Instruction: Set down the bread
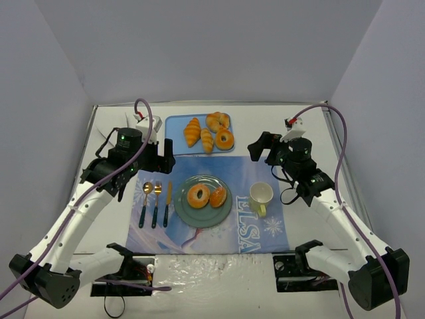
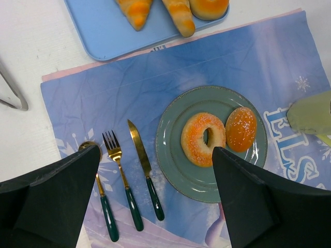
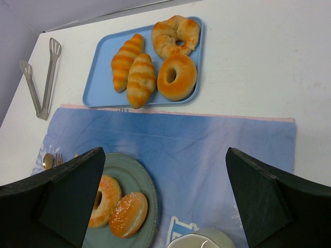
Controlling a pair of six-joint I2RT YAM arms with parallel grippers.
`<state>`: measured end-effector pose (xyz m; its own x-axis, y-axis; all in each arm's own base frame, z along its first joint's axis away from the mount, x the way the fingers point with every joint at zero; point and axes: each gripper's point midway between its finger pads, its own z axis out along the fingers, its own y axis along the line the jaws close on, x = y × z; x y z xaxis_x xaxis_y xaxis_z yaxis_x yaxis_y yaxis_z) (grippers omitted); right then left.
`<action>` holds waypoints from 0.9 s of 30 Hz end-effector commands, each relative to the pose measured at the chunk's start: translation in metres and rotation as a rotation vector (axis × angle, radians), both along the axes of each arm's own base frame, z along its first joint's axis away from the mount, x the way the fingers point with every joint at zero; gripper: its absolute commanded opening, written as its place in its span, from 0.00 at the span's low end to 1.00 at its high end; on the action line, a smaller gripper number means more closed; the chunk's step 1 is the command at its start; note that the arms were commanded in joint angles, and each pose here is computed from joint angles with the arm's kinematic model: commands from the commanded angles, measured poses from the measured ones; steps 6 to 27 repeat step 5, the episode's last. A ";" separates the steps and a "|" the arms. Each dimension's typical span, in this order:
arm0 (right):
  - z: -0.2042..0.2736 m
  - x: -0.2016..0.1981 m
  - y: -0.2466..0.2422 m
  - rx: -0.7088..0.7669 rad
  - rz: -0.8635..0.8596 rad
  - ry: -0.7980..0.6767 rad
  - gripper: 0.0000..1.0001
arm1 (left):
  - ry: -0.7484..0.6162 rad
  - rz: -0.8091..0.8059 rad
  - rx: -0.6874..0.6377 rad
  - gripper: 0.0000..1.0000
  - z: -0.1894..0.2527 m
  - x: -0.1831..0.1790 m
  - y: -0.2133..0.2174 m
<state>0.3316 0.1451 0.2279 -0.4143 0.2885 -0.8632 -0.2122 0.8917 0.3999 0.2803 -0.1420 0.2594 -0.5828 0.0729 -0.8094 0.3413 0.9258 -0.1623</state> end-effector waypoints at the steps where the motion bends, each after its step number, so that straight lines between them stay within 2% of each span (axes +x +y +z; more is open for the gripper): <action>1: 0.033 0.010 0.004 0.032 -0.004 -0.090 1.00 | -0.079 -0.012 -0.037 0.87 0.019 0.010 -0.007; 27: 0.035 0.011 0.005 0.029 -0.003 -0.094 1.00 | -0.074 -0.012 -0.037 0.87 0.018 0.010 -0.007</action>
